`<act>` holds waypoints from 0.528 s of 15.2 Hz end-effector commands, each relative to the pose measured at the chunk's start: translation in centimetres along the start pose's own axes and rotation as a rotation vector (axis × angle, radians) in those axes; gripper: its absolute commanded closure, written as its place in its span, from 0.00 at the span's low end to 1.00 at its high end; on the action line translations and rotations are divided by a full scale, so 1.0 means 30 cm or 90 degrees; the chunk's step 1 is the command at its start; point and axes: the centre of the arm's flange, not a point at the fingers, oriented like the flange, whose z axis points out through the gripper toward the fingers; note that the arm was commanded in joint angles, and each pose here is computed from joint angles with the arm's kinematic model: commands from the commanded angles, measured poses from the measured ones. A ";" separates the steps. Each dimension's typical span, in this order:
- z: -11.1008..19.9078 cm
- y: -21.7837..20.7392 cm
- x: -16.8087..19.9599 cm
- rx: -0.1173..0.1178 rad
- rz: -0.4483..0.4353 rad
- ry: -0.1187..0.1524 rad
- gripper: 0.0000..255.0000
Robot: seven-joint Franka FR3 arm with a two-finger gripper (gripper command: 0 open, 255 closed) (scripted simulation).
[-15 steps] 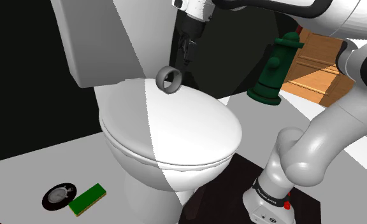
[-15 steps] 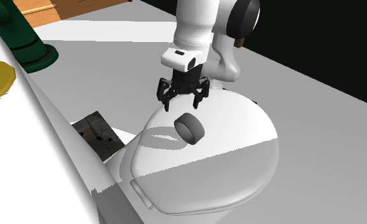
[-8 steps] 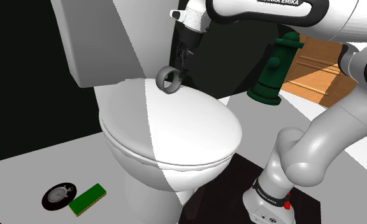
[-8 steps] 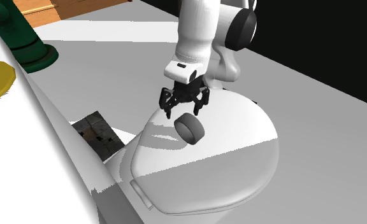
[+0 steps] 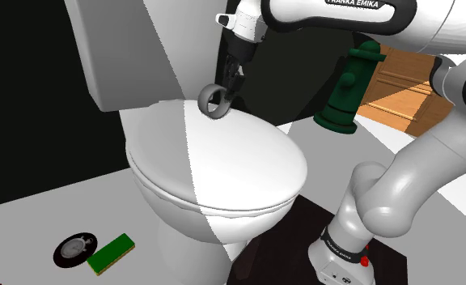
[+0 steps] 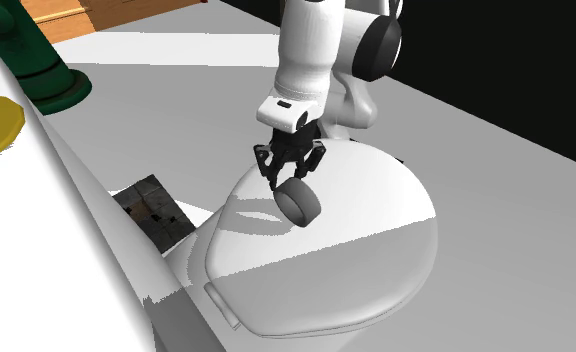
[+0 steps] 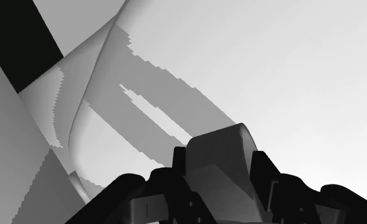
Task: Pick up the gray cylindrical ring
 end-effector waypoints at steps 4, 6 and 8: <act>-0.014 0.001 0.003 0.001 -0.001 -0.001 1.00; -0.048 0.008 0.008 0.001 -0.001 -0.001 1.00; -0.082 0.014 0.012 0.001 -0.001 -0.001 1.00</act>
